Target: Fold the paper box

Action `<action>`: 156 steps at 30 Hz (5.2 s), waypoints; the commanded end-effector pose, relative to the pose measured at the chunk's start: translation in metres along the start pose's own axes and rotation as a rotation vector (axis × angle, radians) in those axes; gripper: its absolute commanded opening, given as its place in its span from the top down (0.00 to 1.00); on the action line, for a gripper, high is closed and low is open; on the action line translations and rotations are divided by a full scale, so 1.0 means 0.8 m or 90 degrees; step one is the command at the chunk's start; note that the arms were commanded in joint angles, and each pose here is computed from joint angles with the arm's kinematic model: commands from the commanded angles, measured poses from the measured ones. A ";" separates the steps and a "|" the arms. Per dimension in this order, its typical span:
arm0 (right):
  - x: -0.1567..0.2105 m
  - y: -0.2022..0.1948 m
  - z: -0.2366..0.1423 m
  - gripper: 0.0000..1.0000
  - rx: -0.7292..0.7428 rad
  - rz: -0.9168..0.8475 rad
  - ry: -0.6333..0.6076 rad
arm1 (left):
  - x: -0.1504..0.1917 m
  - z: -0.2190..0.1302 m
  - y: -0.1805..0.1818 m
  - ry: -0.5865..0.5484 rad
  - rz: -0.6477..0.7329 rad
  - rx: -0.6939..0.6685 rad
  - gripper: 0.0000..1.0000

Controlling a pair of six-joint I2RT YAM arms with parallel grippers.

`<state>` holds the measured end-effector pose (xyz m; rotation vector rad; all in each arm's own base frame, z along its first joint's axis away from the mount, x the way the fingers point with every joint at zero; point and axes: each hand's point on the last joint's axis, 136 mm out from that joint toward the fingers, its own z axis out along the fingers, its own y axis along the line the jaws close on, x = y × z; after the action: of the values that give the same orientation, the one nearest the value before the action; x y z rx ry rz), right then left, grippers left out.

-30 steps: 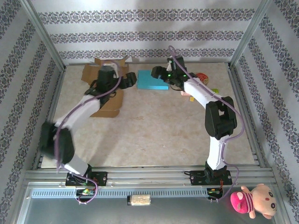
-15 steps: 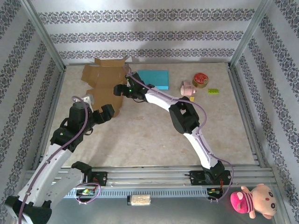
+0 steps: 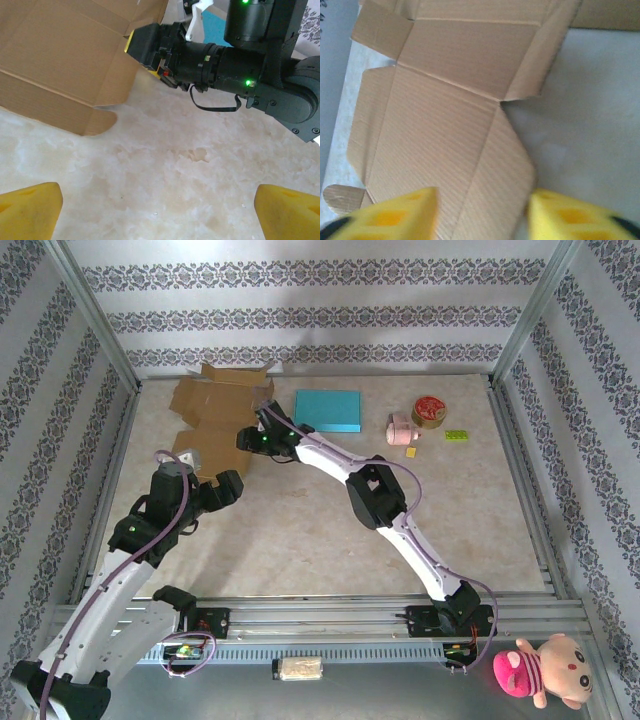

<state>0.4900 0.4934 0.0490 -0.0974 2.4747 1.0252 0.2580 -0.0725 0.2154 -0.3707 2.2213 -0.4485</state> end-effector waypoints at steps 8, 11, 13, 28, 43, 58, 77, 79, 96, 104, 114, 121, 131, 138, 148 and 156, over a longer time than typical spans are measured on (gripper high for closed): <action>0.035 0.025 -0.114 0.98 -0.056 -0.165 0.095 | -0.029 0.009 0.004 -0.032 0.015 -0.036 0.02; 0.063 -0.008 -0.172 1.00 -0.048 -0.189 0.128 | -0.041 0.013 0.005 -0.033 0.033 -0.050 0.02; 0.075 -0.039 -0.206 0.97 -0.025 -0.175 0.130 | -0.045 0.018 0.007 -0.027 0.047 -0.063 0.02; 0.039 -0.019 -0.264 0.38 0.053 -0.096 -0.043 | -0.026 0.201 0.060 0.300 0.351 -0.312 0.16; 0.068 -0.056 -0.334 0.24 0.062 -0.069 -0.064 | -0.027 0.327 0.109 0.356 0.540 -0.512 0.47; 0.043 -0.034 -0.386 0.23 0.035 -0.067 -0.129 | -0.025 0.297 0.106 0.352 0.513 -0.506 1.00; 0.000 -0.143 -0.480 0.17 0.122 0.030 -0.224 | 0.167 0.175 -0.156 0.429 0.198 -0.113 1.00; 0.006 -0.165 -0.480 0.16 0.146 0.049 -0.220 | 0.186 0.183 -0.193 0.434 0.175 -0.063 1.00; 0.028 -0.232 -0.388 0.16 0.190 0.065 -0.060 | -0.004 0.167 -0.188 0.156 0.321 -0.027 0.37; 0.023 -0.226 -0.300 0.32 0.190 0.043 -0.008 | -0.061 0.267 -0.043 0.291 0.257 -0.061 0.36; 0.034 -0.249 -0.298 0.74 0.191 0.037 0.006 | -0.041 0.341 0.003 0.425 0.173 0.044 0.26; 0.027 -0.247 -0.312 0.73 0.186 0.038 -0.008 | -0.016 0.356 0.005 0.472 0.143 0.077 0.52; -0.046 -0.179 -0.424 0.30 0.213 -0.115 -0.161 | -0.053 0.336 -0.038 0.383 0.185 0.170 1.00; -0.069 -0.122 -0.452 0.15 0.185 -0.450 -0.183 | -0.089 0.274 -0.122 0.149 0.308 0.373 1.00; -0.051 -0.082 -0.416 0.15 0.028 -0.587 -0.024 | -0.086 0.222 -0.163 -0.028 0.420 0.494 1.00; -0.059 -0.118 -0.389 0.49 0.026 -0.503 0.039 | -0.088 0.219 -0.168 -0.030 0.429 0.508 1.00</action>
<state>0.4433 0.2090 0.2122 -1.0007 2.1120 0.5564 0.4528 -0.1890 0.1943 0.6704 1.9042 -0.8687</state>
